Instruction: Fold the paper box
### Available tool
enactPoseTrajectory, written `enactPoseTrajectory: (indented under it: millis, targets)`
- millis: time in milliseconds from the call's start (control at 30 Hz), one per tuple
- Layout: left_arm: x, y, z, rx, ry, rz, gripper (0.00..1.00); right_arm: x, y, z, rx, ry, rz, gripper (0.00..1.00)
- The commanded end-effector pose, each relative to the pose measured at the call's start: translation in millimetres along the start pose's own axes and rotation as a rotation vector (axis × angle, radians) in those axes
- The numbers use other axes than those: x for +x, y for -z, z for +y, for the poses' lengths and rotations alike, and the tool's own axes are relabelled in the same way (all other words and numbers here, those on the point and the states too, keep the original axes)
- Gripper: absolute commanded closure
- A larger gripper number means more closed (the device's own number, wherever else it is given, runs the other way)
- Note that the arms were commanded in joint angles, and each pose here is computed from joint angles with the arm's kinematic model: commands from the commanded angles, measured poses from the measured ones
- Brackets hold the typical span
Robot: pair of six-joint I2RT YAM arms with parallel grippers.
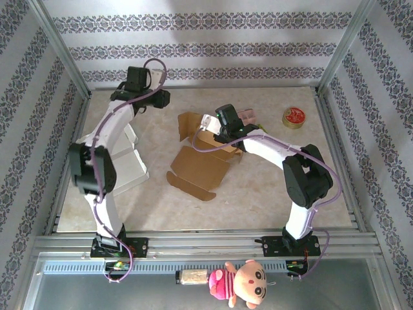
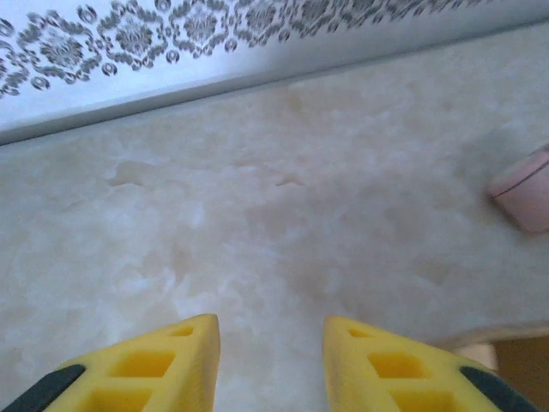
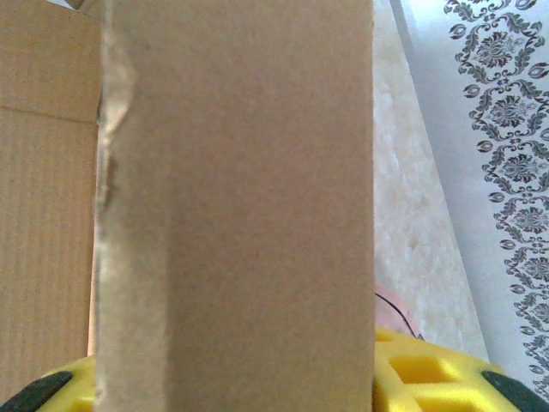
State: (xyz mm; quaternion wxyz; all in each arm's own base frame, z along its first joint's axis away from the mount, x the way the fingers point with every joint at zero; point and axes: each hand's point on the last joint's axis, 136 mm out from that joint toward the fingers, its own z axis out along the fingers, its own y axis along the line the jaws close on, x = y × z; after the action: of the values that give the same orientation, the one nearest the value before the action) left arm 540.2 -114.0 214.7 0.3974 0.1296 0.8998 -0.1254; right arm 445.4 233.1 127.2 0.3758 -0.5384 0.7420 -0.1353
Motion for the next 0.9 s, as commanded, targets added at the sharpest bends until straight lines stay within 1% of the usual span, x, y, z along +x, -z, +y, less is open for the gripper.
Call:
enactPoseTrajectory:
  millis: [0, 133, 200, 367, 500, 667, 867]
  targets:
    - [60, -35, -7, 0.076, -0.057, 0.251, 0.66, 10, 3, 19, -0.059, 0.042, 0.031, 0.57]
    - [76, -46, -32, 0.233, -0.022, 0.298, 0.68, 9, 0, 19, -0.060, 0.039, 0.033, 0.57]
    - [86, -50, -40, 0.284, 0.009, 0.321, 0.69, 7, -2, 18, -0.059, 0.033, 0.031, 0.57]
    - [101, -52, -59, 0.399, 0.060, 0.337, 0.70, 6, -4, 18, -0.059, 0.032, 0.033, 0.57]
    - [106, -47, -76, 0.476, 0.048, 0.334, 0.69, 6, -3, 19, -0.061, 0.030, 0.030, 0.57]
    - [113, -37, -100, 0.578, 0.006, 0.357, 0.69, 4, -2, 17, -0.058, 0.022, 0.024, 0.57]
    - [116, -24, -122, 0.649, -0.054, 0.354, 0.68, 4, -2, 18, -0.057, 0.019, 0.027, 0.57]
